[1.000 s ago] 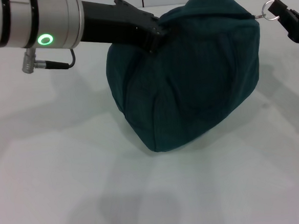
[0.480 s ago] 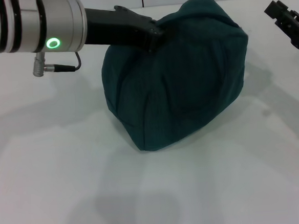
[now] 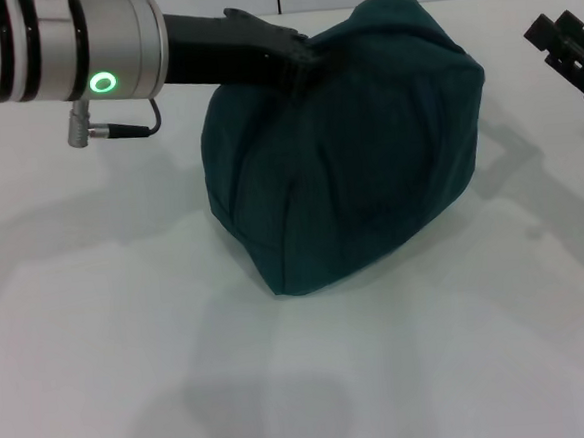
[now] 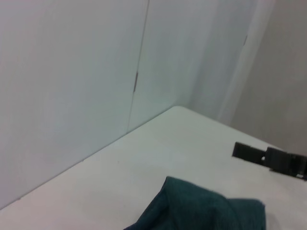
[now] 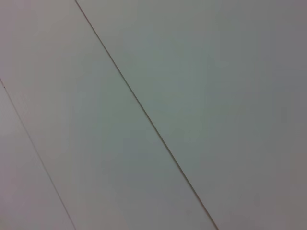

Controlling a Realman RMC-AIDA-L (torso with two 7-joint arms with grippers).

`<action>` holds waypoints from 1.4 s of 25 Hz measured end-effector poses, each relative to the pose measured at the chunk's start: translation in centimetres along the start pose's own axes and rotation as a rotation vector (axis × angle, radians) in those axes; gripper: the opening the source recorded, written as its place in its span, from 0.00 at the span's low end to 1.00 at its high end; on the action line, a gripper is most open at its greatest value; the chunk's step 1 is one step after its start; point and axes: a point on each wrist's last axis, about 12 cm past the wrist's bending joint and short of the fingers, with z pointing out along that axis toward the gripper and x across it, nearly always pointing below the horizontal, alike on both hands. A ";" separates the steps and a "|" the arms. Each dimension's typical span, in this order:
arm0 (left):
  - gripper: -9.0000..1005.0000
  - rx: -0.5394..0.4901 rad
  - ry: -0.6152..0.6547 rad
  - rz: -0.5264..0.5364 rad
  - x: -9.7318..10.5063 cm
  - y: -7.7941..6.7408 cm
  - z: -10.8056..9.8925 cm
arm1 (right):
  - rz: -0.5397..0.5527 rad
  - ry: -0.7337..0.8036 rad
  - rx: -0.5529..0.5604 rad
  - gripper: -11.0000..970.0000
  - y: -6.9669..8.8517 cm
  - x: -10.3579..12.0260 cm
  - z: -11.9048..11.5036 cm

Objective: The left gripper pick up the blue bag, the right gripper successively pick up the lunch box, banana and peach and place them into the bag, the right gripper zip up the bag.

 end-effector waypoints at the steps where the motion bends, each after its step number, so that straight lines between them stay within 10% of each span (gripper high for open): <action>1: 0.10 0.005 -0.008 -0.002 0.0 0.0 0.0 | 0.001 0.001 0.000 0.67 0.0 0.0 -0.1; 10: 0.16 0.055 -0.157 0.014 -0.5 -0.1 -1.7 | -0.002 -0.023 -0.025 0.90 0.3 -0.3 -0.7; 19: 0.62 0.042 -0.389 0.074 1.4 0.9 -7.2 | -0.087 -0.051 -0.180 0.90 0.5 -3.6 -2.1; 27: 0.85 0.113 -0.325 0.147 10.1 -0.2 -9.4 | -0.265 0.156 -0.460 0.90 2.1 -4.0 -2.9; 35: 0.88 0.083 -0.319 0.136 19.0 -0.7 -8.9 | -0.345 0.356 -0.399 0.90 2.4 1.1 -5.4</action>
